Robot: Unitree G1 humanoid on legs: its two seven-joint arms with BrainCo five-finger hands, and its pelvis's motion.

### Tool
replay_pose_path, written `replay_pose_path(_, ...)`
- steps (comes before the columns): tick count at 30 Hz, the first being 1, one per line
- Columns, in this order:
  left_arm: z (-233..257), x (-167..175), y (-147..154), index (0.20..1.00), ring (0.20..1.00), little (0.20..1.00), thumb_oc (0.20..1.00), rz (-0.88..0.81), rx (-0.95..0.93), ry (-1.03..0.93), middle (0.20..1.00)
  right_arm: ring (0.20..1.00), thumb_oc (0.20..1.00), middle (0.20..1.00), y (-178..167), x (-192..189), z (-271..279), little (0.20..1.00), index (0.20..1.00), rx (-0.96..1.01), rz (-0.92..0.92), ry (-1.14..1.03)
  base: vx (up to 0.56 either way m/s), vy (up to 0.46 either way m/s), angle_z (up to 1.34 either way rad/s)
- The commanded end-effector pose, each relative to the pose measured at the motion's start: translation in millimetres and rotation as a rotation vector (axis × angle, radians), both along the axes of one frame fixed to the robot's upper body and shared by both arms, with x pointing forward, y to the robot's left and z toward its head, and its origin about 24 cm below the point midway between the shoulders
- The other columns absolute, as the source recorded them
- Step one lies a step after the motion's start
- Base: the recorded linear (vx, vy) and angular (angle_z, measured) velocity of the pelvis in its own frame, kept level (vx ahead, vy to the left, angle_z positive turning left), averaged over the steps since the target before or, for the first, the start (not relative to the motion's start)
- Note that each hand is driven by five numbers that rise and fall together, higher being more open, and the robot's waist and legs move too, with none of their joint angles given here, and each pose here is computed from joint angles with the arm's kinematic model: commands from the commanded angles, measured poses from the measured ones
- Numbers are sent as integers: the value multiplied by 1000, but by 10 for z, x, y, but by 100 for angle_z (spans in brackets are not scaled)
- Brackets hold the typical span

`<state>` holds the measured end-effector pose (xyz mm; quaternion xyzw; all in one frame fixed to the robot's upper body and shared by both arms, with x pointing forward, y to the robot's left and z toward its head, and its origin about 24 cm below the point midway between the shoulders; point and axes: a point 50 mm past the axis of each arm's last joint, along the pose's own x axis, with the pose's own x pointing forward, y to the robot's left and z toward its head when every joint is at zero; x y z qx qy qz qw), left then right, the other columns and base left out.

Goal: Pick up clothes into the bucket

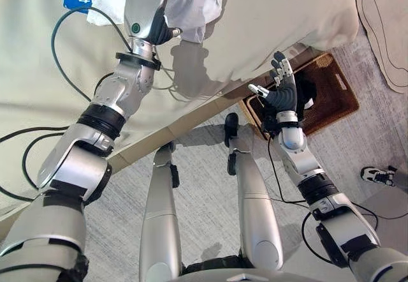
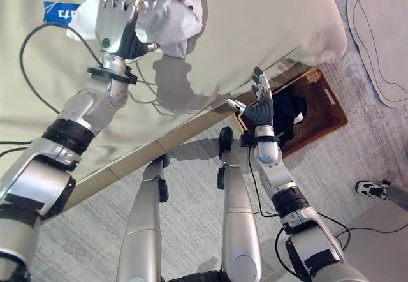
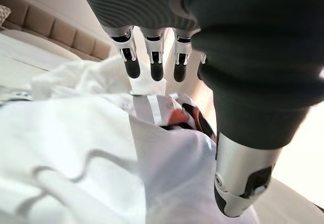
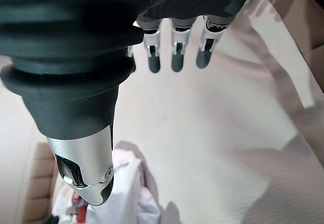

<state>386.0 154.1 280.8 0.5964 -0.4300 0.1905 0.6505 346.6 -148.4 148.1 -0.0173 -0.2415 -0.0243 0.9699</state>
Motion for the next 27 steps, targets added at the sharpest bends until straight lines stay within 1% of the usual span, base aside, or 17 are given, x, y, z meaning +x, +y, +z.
replay_pose_path(1,226,1,59,1000,1000,1000,1000,27,-2,-53,1000,1000,1000,1000,-81,-81,264,1000,1000,27,11,-155,-9,12,-7)
replay_pose_path(5,150,81,128,1000,1000,1000,1000,83,16,9,1000,1000,1000,1000,-71,-59,317,1000,1000,22,9,-169,-7,17,-7)
replay_pose_path(6,118,119,200,1000,1000,1000,1000,131,33,47,1000,1000,1000,1000,-71,-44,342,1000,1000,18,6,-173,-3,16,-5)
replay_pose_path(7,120,119,199,1000,1000,1000,1000,131,34,47,1000,1000,1000,1000,-71,-43,344,1000,1000,18,6,-174,-12,20,-6)
replay_pose_path(8,89,145,259,875,875,875,875,166,35,73,875,1000,1000,1000,-69,-39,352,1000,1000,22,6,-175,-10,7,-5)
replay_pose_path(9,56,172,326,570,570,570,570,212,51,101,570,1000,1000,1000,-72,-39,365,1000,1000,22,5,-180,-11,12,-6)
replay_pose_path(10,57,183,354,533,533,533,533,236,57,110,533,1000,1000,1000,-66,-38,366,1000,1000,22,9,-180,0,6,-8)
replay_pose_path(11,52,197,400,200,200,200,200,266,59,125,200,1000,1000,1000,-65,-36,371,1000,1000,21,12,-181,-2,2,-6)
replay_pose_path(13,67,212,545,200,200,200,200,354,92,153,200,1000,1000,1000,-79,-42,374,1000,1000,24,17,-182,5,4,-5)
replay_pose_path(15,48,217,602,200,200,200,200,388,118,175,200,1000,1000,1000,-92,-45,364,1000,1000,26,16,-178,6,2,-2)
replay_pose_path(19,38,207,708,200,200,200,200,427,125,193,200,1000,1000,1000,-108,-58,344,1000,1000,27,18,-174,0,0,0)
replay_pose_path(27,-57,187,788,200,200,200,200,428,114,219,200,1000,1000,1000,-97,-61,304,1000,1000,32,23,-160,0,0,0)
